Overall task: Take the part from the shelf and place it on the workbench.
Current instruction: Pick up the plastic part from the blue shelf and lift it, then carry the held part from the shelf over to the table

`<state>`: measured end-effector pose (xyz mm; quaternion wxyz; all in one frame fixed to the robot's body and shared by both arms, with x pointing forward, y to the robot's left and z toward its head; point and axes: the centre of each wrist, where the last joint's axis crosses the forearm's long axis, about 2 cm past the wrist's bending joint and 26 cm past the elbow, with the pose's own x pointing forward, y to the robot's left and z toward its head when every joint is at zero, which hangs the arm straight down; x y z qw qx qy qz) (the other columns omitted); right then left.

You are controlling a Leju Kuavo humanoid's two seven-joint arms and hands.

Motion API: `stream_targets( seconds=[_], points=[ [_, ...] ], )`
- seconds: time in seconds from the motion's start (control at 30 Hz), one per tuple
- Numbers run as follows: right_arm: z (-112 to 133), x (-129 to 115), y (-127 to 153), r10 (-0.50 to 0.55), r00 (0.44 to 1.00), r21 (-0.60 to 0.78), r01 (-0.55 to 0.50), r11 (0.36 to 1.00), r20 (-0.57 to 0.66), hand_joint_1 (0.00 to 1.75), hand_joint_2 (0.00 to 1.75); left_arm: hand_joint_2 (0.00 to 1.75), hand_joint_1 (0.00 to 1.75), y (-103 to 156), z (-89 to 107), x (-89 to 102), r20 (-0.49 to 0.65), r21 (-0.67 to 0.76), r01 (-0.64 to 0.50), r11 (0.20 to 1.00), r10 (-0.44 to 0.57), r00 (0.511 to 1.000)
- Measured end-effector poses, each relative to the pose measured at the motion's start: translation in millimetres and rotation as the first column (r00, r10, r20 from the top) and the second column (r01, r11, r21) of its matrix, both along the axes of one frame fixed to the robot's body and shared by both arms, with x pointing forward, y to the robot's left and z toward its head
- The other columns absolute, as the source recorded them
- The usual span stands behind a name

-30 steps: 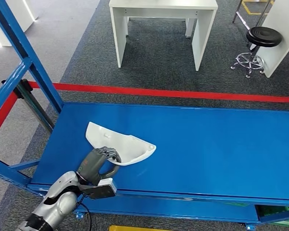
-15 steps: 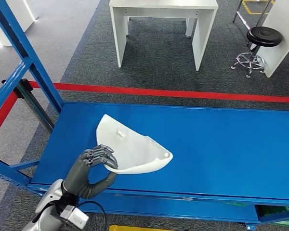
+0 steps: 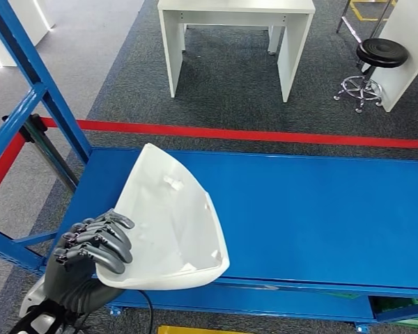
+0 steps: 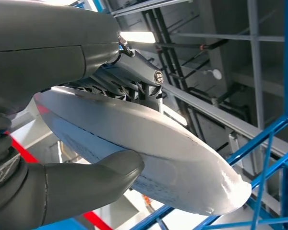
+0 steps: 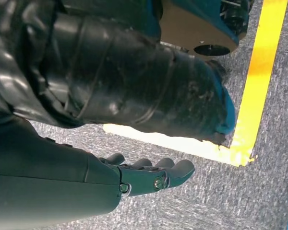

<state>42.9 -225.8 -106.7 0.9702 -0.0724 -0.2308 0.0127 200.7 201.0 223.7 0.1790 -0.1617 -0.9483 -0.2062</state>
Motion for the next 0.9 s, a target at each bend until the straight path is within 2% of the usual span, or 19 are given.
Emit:
stream_targets(
  seconds=[0.3, 0.9],
  points=[
    [-0.5, -0.7, -4.0, -0.013, 1.0, -0.019, 0.012, 1.0, -0.024, 0.0, 0.0, 1.75, 1.75, -1.5, 7.0, -10.0, -0.01, -0.075, 0.05, 0.996, -0.051, 0.999],
    [-1.1, 0.6, -11.6, 0.002, 1.0, -0.042, -0.003, 0.999, -0.013, 0.0, 0.0, 1.75, 1.75, -5.2, 7.9, -21.1, -0.015, -0.103, 0.058, 0.993, -0.06, 0.998]
  ],
)
